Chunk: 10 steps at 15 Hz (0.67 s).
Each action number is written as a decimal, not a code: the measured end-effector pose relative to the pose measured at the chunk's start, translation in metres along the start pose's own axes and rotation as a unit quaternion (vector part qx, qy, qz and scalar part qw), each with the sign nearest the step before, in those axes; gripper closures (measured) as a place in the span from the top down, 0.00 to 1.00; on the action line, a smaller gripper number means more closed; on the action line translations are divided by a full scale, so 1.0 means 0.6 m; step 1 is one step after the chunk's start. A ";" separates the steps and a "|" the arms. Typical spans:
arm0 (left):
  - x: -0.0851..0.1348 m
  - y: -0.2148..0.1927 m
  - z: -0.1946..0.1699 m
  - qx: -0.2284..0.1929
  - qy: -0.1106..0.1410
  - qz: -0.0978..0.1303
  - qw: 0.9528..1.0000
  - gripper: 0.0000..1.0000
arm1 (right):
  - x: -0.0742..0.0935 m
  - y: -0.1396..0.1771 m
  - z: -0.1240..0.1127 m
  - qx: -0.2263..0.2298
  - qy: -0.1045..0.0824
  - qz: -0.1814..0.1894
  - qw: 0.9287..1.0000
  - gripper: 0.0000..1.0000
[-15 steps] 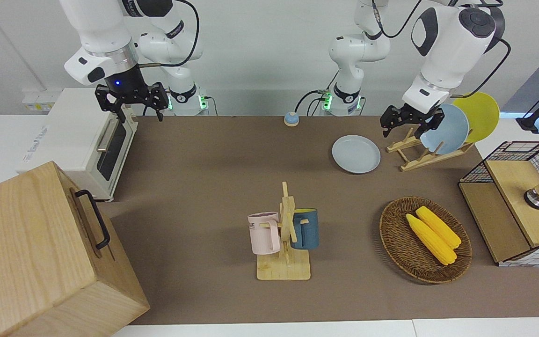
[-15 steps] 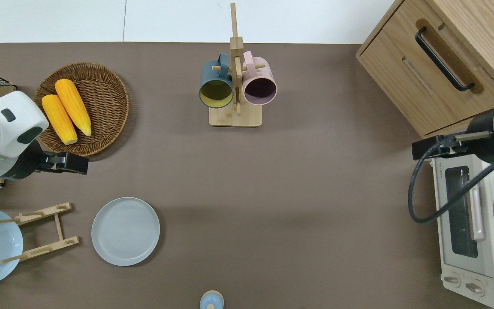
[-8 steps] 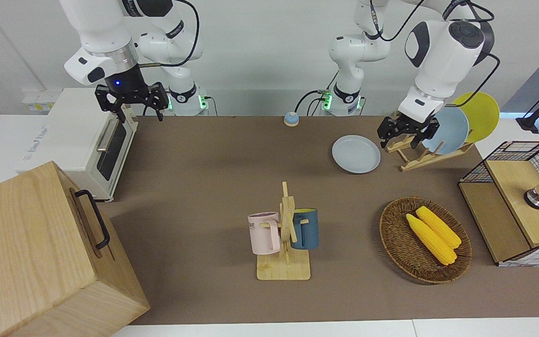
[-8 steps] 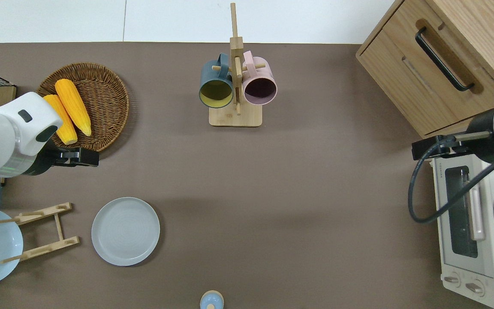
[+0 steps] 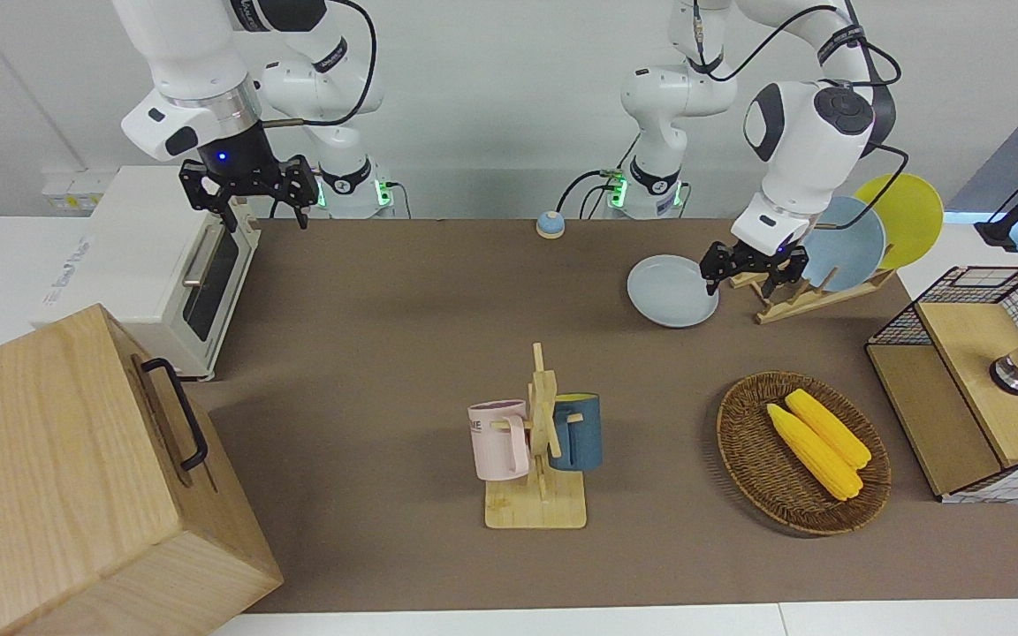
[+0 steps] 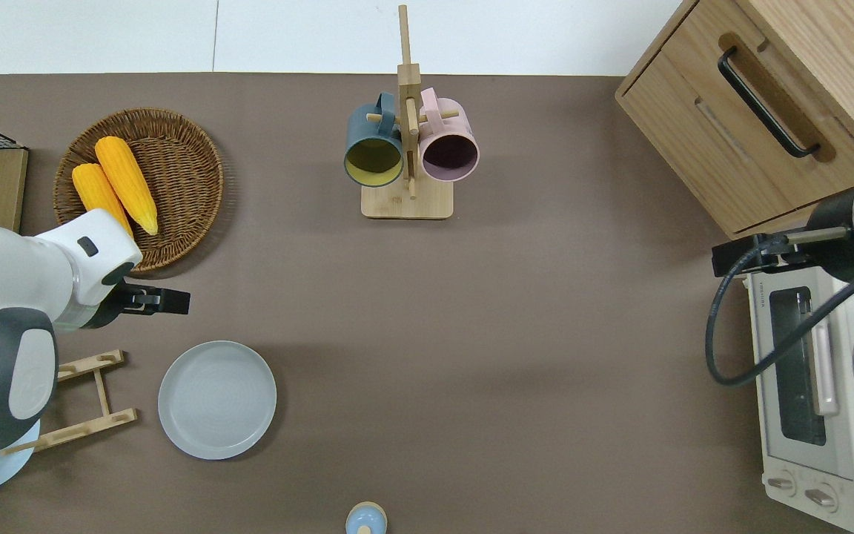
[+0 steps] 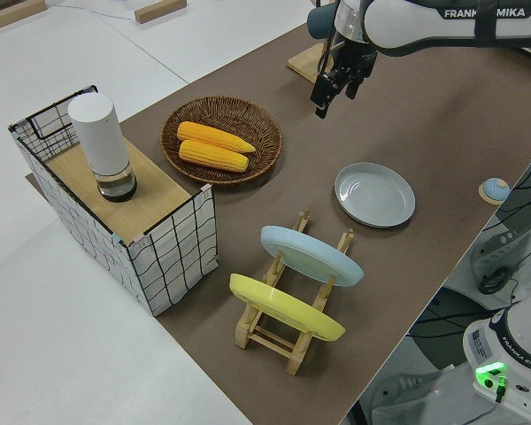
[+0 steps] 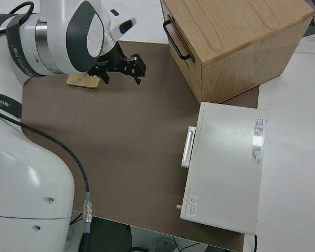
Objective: Pick gray plate from table and place it on lower plate rack with left arm
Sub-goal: 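Move the left gripper down toward the rim of the gray plate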
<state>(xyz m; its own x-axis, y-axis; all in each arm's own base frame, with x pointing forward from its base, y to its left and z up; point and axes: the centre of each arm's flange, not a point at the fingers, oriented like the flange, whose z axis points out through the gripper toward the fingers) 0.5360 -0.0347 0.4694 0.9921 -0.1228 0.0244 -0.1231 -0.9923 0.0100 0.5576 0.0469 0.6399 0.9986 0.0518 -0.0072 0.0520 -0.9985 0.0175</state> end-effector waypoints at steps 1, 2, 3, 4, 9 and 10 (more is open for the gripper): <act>-0.009 -0.008 0.013 0.000 -0.006 0.017 1.000 0.99 | 0.000 0.000 0.000 0.000 0.000 0.000 1.000 0.99; -0.018 -0.018 0.027 -0.001 -0.015 0.038 0.999 0.99 | 0.000 0.000 0.000 0.000 0.000 0.000 1.000 0.99; -0.028 -0.032 0.043 -0.003 -0.021 0.056 0.998 0.99 | 0.000 0.000 0.000 0.000 0.000 0.000 1.000 0.99; -0.037 -0.044 0.058 -0.003 -0.022 0.065 0.998 0.99 | 0.000 0.000 0.000 0.000 0.000 0.000 1.000 0.99; -0.078 -0.048 0.112 -0.005 -0.035 0.079 0.996 0.99 | 0.000 0.000 0.000 0.000 0.000 0.000 1.000 0.99; -0.083 -0.048 0.118 -0.006 -0.037 0.084 0.996 0.99 | 0.000 0.000 0.000 0.000 0.000 0.000 1.000 0.99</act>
<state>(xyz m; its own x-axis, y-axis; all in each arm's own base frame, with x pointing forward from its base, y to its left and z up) 0.4915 -0.0012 0.3972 0.9562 -0.2887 -0.0479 -0.2879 -0.9574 0.0234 0.5576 0.0469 0.6399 0.9986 0.0518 -0.0073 0.0520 -0.9985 0.0175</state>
